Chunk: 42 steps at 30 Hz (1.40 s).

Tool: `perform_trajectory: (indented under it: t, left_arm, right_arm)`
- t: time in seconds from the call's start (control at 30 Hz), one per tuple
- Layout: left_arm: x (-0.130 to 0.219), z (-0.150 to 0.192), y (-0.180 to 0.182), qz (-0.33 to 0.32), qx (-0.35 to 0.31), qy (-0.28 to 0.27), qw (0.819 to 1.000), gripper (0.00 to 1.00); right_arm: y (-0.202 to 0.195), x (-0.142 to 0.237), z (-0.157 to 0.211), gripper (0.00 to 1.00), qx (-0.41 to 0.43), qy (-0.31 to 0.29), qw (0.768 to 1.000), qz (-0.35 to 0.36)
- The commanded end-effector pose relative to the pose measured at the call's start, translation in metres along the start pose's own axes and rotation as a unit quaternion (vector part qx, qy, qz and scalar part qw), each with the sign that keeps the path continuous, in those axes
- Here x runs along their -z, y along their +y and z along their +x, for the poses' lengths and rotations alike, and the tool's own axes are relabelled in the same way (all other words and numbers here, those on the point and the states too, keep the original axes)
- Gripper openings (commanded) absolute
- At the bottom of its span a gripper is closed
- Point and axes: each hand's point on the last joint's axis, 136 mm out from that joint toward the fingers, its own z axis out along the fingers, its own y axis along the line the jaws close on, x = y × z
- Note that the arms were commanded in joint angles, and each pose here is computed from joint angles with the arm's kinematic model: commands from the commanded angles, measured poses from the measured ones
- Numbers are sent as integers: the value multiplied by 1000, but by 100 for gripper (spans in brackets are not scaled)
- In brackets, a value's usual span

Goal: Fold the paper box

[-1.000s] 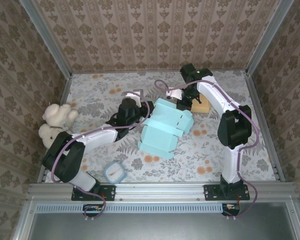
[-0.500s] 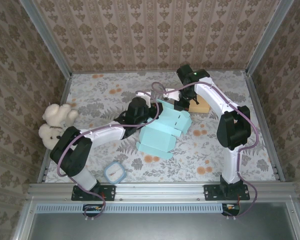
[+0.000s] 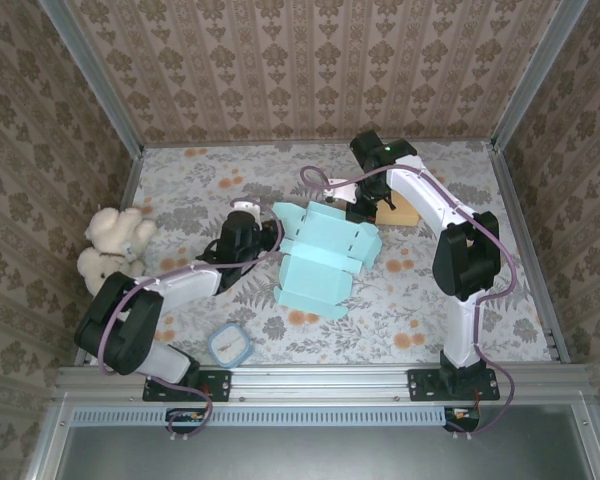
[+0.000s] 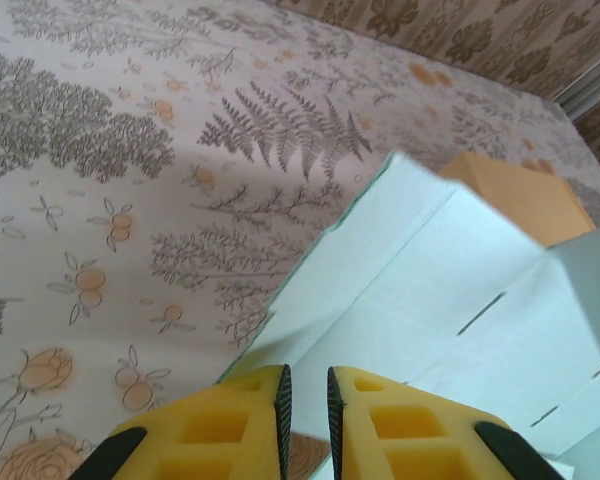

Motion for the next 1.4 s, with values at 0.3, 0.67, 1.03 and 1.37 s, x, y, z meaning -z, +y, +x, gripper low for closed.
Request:
perform_trajectory:
  t: [0.3,0.67,1.03,1.37]
  left_arm:
    - [-6,14,5,4,28,14,999,19]
    - [-24,31,-59,106,42,52,992,19]
    - [-32,31,-66,116,38,54,991,18]
    - [47,4,-62,121,-33,-32,992,21]
  right_arm:
    - [0,20,-6,0,4,-15,999,32]
    - [-6,22,-8,0,-10,-25,999,45]
    - [-10,16,-4,0,-8,-17,998,52]
    - [-27,21,-20,0,49,-41,982,178]
